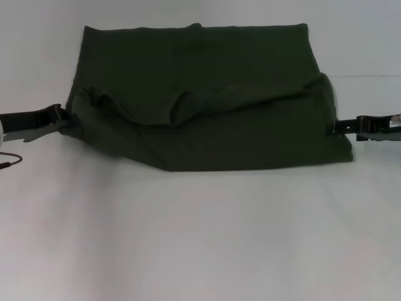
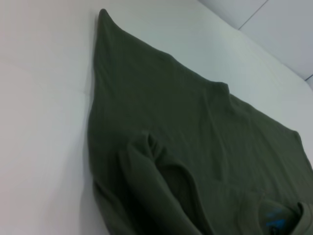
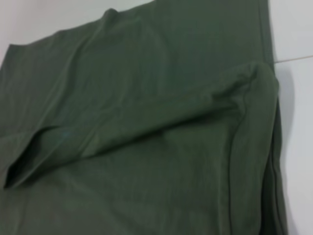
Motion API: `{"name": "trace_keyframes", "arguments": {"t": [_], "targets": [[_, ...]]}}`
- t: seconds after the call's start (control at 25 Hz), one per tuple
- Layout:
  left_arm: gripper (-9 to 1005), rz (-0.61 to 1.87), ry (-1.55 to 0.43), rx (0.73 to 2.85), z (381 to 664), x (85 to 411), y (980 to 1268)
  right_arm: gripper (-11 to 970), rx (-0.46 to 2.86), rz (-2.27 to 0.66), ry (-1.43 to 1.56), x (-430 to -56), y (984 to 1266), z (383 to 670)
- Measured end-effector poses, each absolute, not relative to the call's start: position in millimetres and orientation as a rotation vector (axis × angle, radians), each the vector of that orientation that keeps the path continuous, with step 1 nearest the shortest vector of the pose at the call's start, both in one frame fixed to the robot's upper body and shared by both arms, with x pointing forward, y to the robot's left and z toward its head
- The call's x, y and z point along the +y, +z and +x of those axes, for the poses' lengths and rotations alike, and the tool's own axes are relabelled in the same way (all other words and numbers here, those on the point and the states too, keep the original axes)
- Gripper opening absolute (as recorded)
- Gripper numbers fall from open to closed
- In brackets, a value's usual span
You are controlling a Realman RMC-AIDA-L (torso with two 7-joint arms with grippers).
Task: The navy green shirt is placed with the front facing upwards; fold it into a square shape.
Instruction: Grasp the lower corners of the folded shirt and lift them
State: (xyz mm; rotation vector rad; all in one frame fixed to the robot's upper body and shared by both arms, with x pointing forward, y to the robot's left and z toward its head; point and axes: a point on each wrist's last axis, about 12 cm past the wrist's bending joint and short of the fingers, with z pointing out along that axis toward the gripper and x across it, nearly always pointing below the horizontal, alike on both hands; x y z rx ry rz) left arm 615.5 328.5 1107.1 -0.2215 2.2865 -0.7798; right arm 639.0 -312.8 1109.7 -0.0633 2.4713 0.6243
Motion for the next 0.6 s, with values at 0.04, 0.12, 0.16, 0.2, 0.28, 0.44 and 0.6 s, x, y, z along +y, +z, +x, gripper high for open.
{"name": "trace_keyframes", "arguments": {"t": [0.04,0.12,0.16,0.2,0.28,0.44,0.6], "targets": [[39,-0.222,-0.781,2.284,616,328,1108,922,2.475,-0.071,0.616,-310,1108,639],[39,-0.222,-0.783,2.280,617,328,1108,922,2.488,-0.086,0.609,-304,1103,639],[39,-0.223,-0.785,2.278,617,328,1109,922,2.494,-0.093,0.605,-302,1101,639],[39,-0.224,-0.785,2.277,617,328,1109,922,2.501,-0.098,0.601,-300,1099,639],[39,-0.225,-0.784,2.275,617,328,1109,922,2.510,-0.102,0.595,-298,1096,638],[40,-0.224,-0.785,2.275,617,327,1109,922,2.514,-0.089,0.584,-297,1091,638],[40,-0.226,-0.785,2.276,617,328,1108,889,2.517,-0.092,0.593,-293,1089,637]]}}
